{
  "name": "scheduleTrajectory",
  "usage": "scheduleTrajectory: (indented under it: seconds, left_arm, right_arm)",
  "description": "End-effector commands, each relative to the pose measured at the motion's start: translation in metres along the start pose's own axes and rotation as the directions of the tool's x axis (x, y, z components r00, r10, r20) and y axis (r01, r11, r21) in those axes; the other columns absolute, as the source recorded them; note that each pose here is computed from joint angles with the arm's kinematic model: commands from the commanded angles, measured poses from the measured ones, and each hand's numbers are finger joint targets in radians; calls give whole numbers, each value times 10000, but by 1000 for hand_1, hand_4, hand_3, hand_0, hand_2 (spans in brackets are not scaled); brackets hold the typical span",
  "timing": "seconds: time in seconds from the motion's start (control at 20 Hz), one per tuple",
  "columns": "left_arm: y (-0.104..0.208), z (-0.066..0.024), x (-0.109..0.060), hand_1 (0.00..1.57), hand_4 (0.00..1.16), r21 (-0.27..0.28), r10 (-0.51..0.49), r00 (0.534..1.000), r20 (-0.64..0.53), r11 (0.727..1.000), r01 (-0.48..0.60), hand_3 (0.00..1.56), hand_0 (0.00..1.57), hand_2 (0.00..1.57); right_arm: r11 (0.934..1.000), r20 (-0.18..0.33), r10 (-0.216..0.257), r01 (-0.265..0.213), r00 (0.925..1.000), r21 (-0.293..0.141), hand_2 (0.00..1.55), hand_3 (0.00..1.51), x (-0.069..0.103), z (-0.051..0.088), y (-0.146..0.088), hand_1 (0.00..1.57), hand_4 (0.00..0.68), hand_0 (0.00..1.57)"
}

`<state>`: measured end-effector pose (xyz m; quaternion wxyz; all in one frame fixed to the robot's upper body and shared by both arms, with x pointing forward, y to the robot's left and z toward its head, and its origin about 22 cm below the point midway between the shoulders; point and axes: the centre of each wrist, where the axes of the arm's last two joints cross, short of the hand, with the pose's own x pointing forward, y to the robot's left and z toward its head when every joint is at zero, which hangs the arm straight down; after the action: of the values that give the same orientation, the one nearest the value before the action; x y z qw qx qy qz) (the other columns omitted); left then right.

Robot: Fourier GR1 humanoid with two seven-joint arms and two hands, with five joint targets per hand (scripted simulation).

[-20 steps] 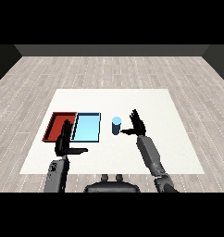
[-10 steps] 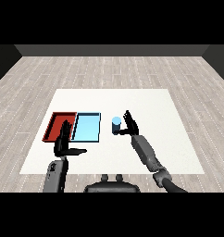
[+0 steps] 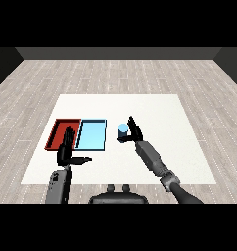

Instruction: Pick the blue can and put it in the blue box

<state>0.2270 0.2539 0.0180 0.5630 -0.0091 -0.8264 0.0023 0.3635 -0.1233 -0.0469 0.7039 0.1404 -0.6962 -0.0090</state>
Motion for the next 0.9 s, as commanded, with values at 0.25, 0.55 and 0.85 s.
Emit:
scheduleTrajectory:
  seconds: [0.25,0.55,0.85]
  left_arm:
    - [-10,-34,-105,0,0,153,-77,10000,-21,9999,77,0,0,0]
    - [16,-207,92,0,0,9,198,9998,92,9998,-198,0,0,0]
    - [-24,-23,61,0,0,197,213,9997,-67,9996,-212,0,0,0]
  right_arm:
    - [9997,-233,192,-189,9995,137,0,0,-26,-84,152,0,0,0]
    - [9993,-407,221,-208,9989,317,0,0,151,-226,289,0,0,0]
    - [9982,-827,479,-447,9954,397,0,0,27,-148,278,0,0,0]
